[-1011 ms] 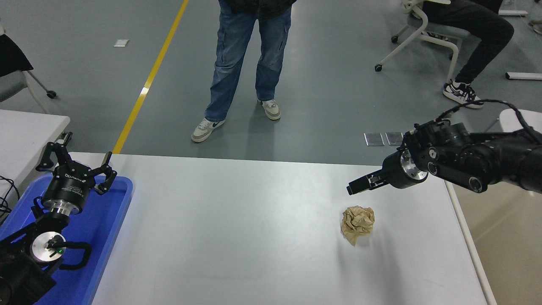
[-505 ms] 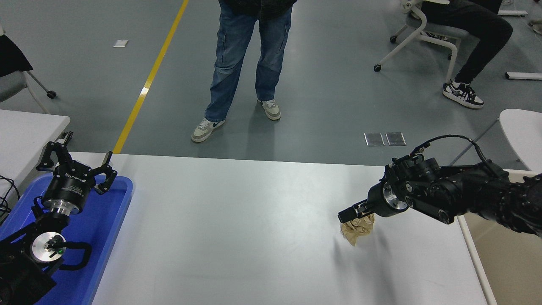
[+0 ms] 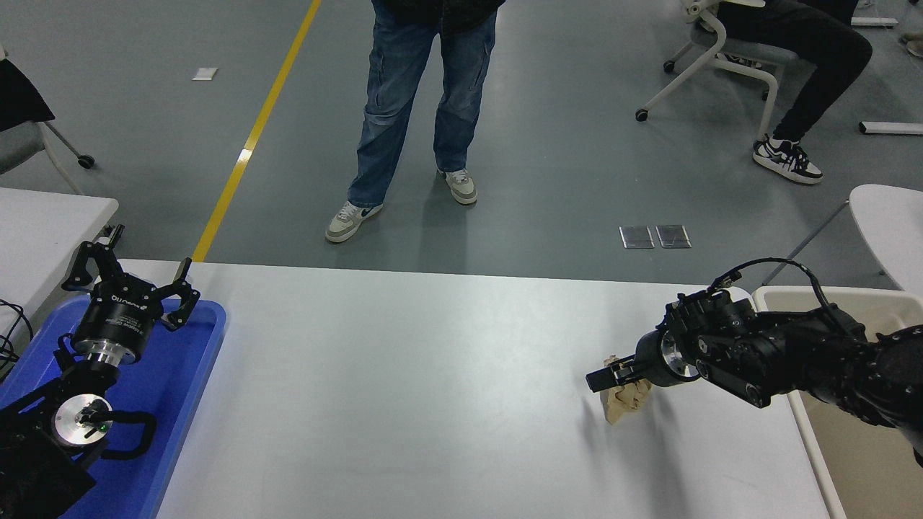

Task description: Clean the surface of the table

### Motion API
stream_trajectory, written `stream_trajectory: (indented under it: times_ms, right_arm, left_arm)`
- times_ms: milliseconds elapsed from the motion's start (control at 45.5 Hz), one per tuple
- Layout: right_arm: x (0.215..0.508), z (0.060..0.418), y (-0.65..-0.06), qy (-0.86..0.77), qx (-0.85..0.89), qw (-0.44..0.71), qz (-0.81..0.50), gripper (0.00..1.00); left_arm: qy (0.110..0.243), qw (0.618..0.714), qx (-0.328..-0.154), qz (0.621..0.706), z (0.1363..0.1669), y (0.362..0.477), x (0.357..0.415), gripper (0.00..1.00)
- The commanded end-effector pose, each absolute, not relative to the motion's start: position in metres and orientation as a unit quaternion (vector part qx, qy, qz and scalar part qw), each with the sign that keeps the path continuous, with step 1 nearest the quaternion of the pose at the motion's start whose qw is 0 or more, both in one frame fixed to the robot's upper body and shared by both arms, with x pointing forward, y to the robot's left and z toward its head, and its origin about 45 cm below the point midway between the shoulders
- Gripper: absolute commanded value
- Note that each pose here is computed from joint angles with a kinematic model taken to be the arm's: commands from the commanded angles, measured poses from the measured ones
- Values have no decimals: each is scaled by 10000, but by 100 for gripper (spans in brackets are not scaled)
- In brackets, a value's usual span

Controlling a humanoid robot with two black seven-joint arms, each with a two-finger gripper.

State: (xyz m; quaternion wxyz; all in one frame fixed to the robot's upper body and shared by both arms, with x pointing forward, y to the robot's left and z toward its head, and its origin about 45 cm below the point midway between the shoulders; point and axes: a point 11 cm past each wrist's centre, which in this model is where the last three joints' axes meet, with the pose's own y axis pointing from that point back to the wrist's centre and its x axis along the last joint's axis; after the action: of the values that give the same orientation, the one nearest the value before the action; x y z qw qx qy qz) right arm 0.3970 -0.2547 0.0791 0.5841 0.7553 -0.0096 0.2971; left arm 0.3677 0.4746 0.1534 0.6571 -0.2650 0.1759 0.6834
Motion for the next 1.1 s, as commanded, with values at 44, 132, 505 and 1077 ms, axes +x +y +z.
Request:
stream_trajectory:
  times_ms: [44, 132, 505, 1077]
  right_arm:
    - [3885, 707, -2648, 154, 7465, 5949, 2975, 0]
    - [3888, 731, -2648, 225, 7512, 5874, 3003, 0]
    - [4196, 1168, -2723, -414, 7724, 5512, 3129, 0]
    - [4265, 2038, -3250, -1705, 8174, 4663, 2920, 0]
  left_arm:
    - [1759, 6571, -2650, 6834, 1534, 4746, 3677, 100]
    - [1759, 6571, -2650, 6834, 1534, 4746, 3677, 100]
    - [1759, 6571, -2650, 6834, 1534, 4746, 3677, 100]
    - [1759, 6571, -2650, 6834, 1534, 4746, 3677, 100]
